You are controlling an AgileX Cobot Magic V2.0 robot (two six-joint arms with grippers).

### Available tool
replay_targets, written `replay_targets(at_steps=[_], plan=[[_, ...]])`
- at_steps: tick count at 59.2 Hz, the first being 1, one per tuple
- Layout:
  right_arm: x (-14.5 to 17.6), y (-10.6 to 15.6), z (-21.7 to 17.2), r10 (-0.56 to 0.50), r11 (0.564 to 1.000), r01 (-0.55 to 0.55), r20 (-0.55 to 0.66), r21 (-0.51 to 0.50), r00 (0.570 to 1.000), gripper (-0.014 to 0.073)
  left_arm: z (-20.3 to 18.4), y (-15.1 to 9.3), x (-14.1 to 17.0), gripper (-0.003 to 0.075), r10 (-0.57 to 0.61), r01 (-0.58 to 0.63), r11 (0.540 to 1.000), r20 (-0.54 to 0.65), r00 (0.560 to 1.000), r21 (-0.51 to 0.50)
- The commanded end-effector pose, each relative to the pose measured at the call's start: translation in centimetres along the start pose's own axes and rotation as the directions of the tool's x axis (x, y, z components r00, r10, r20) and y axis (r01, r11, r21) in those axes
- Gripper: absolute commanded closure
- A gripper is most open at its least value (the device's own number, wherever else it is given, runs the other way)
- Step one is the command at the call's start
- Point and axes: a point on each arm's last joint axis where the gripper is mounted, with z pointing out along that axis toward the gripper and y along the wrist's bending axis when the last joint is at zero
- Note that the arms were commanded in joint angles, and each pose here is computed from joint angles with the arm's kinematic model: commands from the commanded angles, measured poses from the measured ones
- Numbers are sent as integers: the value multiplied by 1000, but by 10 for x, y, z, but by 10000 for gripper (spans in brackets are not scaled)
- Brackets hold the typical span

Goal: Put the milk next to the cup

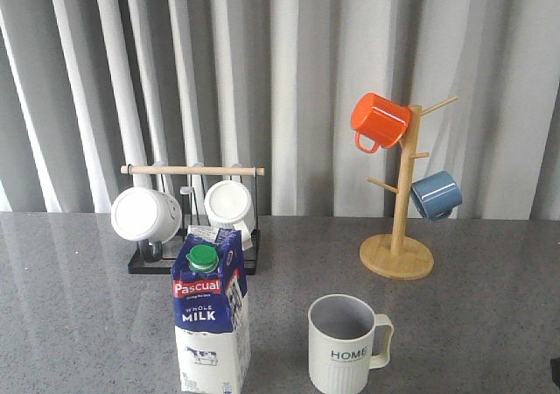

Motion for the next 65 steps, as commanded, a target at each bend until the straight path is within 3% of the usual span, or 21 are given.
replay_targets(at_steps=[1,34,40,55,65], plan=[[-16,-2,-5,-15,1000,15,102,4,995,604,-2,-1,-13,728,-18,17,1000,106,994,8],[-15,-2,-6,-16,1000,15,102,5,995,604,-2,-1,-13,728,-18,17,1000,106,994,8],[-12,-5,-22,-54,998,47,205,36,977,602,-2,-1,-13,728,-18,17,1000,104,994,8],[53,-11,-67,-17,989,-56,479,139,878,601,-2,-1,-13,728,-18,17,1000,104,994,8],[94,-7,-74,9,984,-105,546,145,838,601,-2,-1,-13,728,-18,17,1000,104,994,8]])
